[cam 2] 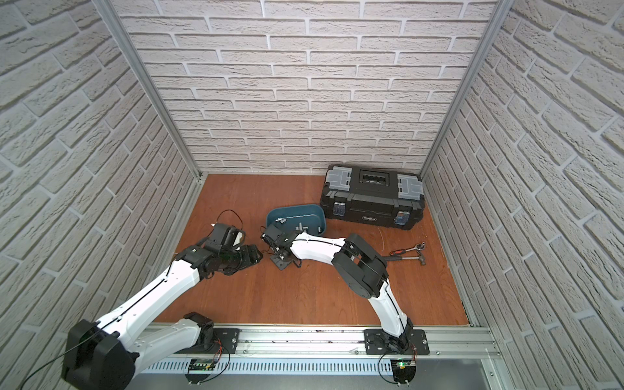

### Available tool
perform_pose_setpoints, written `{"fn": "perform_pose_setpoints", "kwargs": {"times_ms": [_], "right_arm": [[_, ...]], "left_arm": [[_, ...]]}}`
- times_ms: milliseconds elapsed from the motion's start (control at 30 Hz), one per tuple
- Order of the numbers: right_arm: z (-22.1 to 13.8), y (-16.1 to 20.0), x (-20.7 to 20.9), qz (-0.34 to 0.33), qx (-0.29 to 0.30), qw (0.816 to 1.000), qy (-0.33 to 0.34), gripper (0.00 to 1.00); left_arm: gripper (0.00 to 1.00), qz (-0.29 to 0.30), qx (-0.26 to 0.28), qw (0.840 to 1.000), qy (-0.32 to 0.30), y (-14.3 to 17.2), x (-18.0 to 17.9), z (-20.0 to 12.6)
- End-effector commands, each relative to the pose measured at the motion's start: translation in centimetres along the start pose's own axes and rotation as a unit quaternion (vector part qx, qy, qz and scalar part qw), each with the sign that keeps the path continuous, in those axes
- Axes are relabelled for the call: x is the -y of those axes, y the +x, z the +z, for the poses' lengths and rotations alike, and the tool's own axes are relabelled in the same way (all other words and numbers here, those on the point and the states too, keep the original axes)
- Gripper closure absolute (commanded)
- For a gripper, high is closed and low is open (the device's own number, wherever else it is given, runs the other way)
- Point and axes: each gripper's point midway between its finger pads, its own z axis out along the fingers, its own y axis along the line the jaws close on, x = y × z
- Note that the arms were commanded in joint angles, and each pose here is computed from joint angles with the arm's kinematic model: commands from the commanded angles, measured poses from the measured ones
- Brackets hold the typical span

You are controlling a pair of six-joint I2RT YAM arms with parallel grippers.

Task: Put the socket on the desktop into the storage box
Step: Pick up the socket head from the center of the board, then place the socket head in the storage box.

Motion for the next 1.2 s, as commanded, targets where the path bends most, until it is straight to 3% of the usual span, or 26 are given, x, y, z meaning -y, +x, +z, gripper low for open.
{"fn": "perform_pose_setpoints", "kwargs": {"times_ms": [0,567,1167], "right_arm": [[0.1,0.3,-0.8,-0.006,-0.003,1.0,-0.002,0.89],[-5.5,1.1,-0.9,0.031,0.037,0.998,-0.036,0.96],[-12.6,0.1,3.6,0.092,0.091,0.991,-0.021,0.96]], "left_arm": [[0.18,0.0,0.007,1.0,-0.003,-0.1,-0.2,0.2],[0.18,0.011,0.019,1.0,0.019,-0.9,1.0,0.2],[0.17,0.04,0.018,0.998,0.048,-2.8,5.2,1.5]]}}
